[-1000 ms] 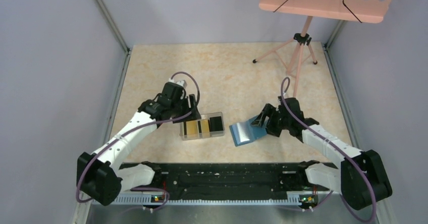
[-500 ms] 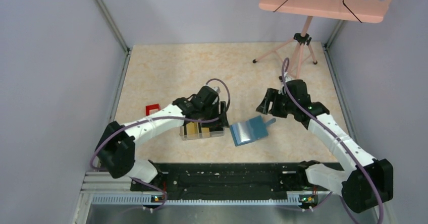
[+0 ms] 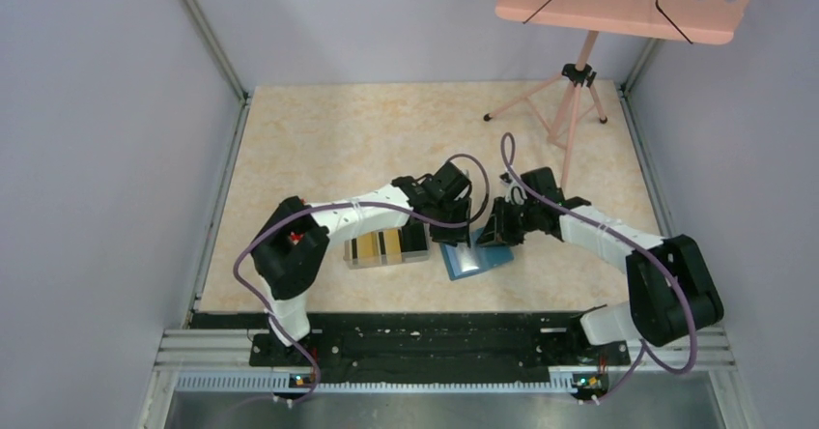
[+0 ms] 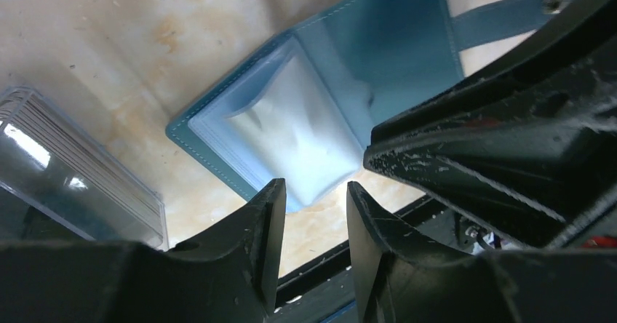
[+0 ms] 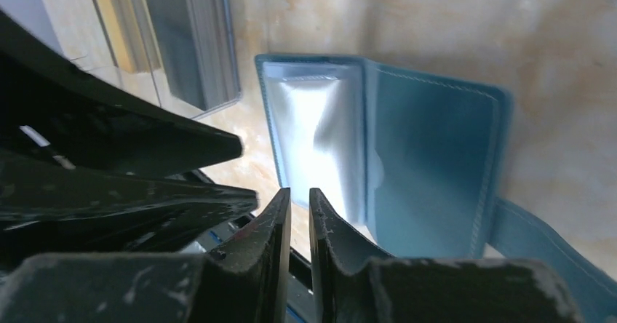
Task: Put the credit cards into the card holder
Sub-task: Turn over the card slot in the card holder.
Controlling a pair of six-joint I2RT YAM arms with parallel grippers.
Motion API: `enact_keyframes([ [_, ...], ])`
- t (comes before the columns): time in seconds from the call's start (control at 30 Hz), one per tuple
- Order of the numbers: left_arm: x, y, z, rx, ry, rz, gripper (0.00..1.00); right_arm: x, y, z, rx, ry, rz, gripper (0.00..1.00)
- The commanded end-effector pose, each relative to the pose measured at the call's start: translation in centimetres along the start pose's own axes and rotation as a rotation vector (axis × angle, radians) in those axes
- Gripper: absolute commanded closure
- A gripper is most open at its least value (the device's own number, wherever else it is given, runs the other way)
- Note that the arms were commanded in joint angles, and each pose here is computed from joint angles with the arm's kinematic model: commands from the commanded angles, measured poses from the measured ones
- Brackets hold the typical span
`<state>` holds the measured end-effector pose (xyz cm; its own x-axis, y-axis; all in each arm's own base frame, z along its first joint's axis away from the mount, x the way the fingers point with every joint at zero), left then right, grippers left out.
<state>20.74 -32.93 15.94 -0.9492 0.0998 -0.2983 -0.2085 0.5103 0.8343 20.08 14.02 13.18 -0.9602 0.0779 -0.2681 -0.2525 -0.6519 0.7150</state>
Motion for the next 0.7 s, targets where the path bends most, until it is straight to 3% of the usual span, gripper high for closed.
enact_keyframes([
  [0.0, 0.0, -0.5, 0.1, -0.031, 0.024, 0.022, 0.58, -0.6, -1.8, 1.3, -0.111, 0.063, -0.002, 0.86],
  [0.27, 0.9, -1.6, 1.2, -0.099, 0.043, 0.059, 0.58, 0.9, -5.0, 0.5, 0.008, 0.019, 0.138, 0.97],
  [0.43, 1.4, -2.5, 1.5, -0.132, 0.029, 0.095, 0.59, 1.4, -5.8, 0.4, -0.024, -0.039, 0.16, 0.99],
  [0.67, 2.5, -4.4, 2.8, -0.229, 0.02, 0.166, 0.79, -0.1, -4.3, 1.5, -0.093, -0.036, 0.098, 0.98],
])
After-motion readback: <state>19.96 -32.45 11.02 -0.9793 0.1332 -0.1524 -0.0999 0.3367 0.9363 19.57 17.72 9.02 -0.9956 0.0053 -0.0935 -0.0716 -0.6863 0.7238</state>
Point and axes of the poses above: each gripper's point midway between its finger pads, its own y axis back along the fingers, its own z axis along the line the jaws close on, x = y × z, the point moved 9 cm from there along y, back along the fingers, and after that the axes turned 1 degree about y, right-handed, at the moved point
